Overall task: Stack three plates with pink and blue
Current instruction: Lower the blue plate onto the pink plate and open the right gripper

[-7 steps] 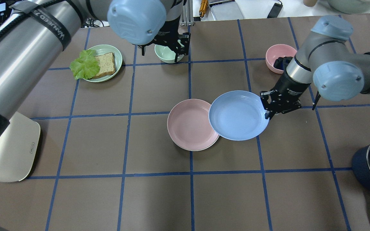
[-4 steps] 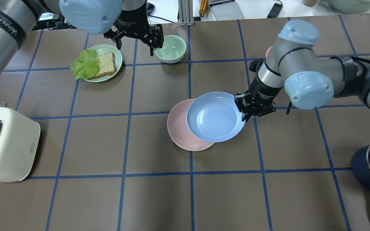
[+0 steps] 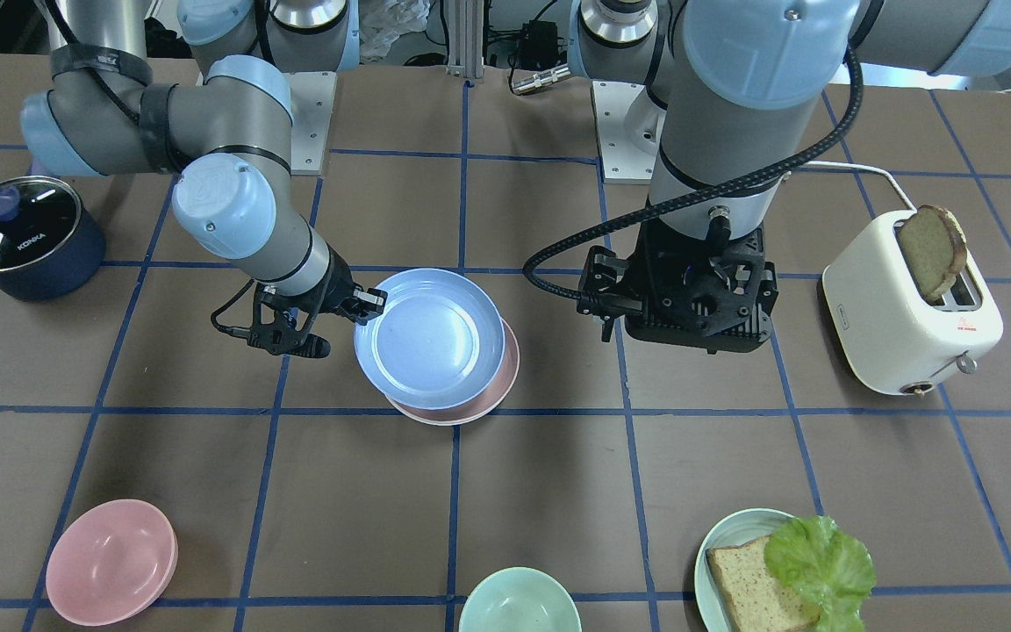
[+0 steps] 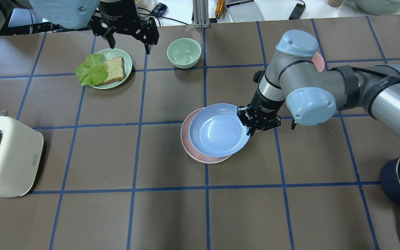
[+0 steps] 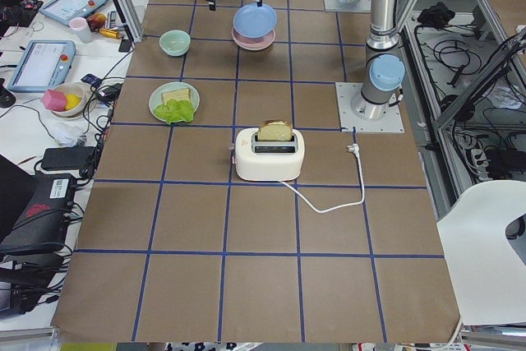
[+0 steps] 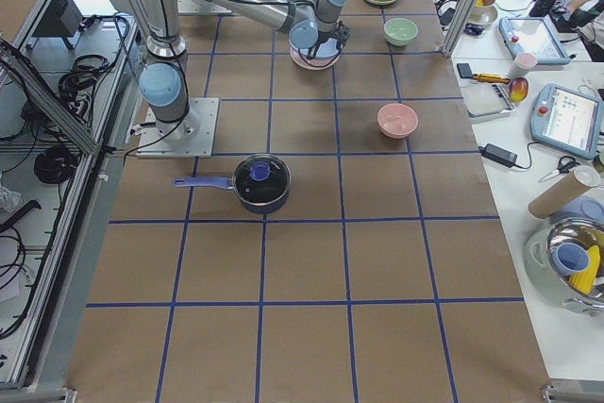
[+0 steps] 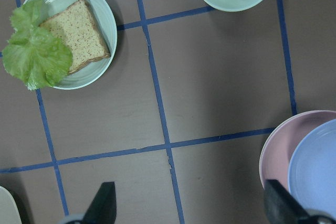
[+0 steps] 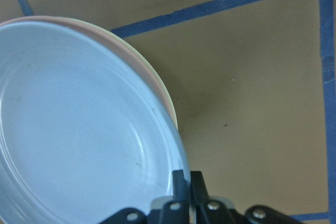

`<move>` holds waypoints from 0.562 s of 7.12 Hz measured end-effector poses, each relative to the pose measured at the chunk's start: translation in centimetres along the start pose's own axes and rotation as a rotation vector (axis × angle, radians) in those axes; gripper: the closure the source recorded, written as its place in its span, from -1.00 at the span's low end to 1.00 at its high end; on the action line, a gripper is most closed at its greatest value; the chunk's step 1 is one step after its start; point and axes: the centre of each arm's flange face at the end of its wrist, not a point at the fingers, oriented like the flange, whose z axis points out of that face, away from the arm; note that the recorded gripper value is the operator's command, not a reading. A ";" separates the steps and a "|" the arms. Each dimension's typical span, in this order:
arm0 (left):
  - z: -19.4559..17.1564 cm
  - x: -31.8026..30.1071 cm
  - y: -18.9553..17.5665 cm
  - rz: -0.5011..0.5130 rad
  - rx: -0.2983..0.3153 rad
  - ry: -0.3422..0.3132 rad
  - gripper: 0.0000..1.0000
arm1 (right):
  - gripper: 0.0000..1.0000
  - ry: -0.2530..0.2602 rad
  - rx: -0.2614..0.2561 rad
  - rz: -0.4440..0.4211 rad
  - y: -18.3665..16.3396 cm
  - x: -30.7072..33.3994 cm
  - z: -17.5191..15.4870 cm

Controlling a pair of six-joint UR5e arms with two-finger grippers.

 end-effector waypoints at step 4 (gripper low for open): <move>-2.6 -1.1 1.3 -0.005 0.031 0.016 -1.00 | -0.96 -0.011 0.038 0.012 -1.3 -0.8 0.9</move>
